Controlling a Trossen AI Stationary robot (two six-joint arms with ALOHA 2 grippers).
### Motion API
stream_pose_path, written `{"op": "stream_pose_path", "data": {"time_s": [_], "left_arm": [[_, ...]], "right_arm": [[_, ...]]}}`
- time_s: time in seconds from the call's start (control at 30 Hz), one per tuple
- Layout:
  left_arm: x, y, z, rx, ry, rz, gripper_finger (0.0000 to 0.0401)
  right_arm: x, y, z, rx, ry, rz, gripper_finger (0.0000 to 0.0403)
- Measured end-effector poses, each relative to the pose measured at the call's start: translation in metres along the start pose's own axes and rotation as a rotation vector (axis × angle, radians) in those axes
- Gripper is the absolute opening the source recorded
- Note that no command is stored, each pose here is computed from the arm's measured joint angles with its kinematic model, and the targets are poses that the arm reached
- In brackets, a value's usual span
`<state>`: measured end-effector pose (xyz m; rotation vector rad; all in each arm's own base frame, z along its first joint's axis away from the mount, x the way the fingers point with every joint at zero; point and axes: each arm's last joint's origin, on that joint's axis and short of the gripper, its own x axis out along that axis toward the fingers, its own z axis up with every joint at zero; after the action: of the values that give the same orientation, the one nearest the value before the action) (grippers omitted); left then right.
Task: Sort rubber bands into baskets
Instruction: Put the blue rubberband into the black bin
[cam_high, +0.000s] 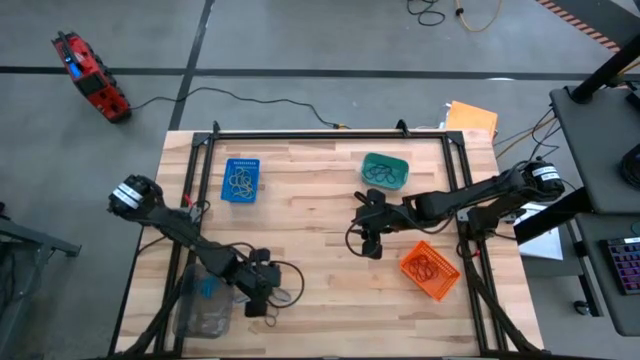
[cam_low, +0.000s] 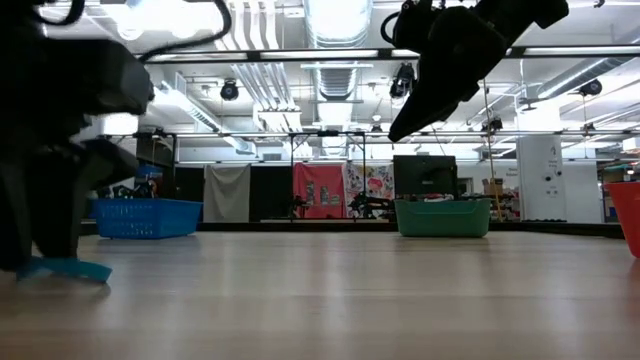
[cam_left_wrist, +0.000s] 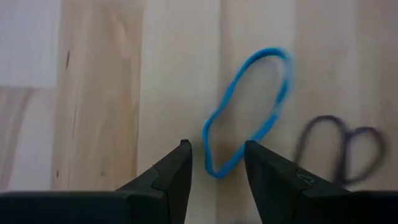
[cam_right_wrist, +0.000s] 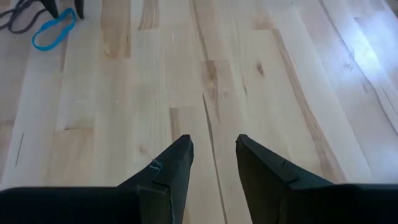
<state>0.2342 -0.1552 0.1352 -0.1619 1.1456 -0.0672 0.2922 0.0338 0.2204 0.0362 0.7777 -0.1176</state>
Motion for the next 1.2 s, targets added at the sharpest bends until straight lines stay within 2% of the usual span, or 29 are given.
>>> {"op": "stream_pose_path", "data": {"time_s": [0.23,0.53,0.9,1.2], "left_arm": [[0.018,0.0,-0.004,-0.025,0.032,0.059,0.0102],[0.018,0.002,-0.005,-0.025,0.02,0.084,0.0007],[0.011,0.001,-0.002,-0.036,-0.017,0.06,0.0],[0.003,-0.003,0.005,-0.014,-0.001,0.097,0.0]], "right_arm": [[0.0,0.0,0.0,-0.012,0.0,0.0,0.0119],[0.0,0.0,0.0,-0.017,0.0,0.0,0.0122],[0.0,0.0,0.0,-0.019,0.0,0.0,0.0124],[0.0,0.0,0.0,-0.019,0.0,0.0,0.0124]]}}
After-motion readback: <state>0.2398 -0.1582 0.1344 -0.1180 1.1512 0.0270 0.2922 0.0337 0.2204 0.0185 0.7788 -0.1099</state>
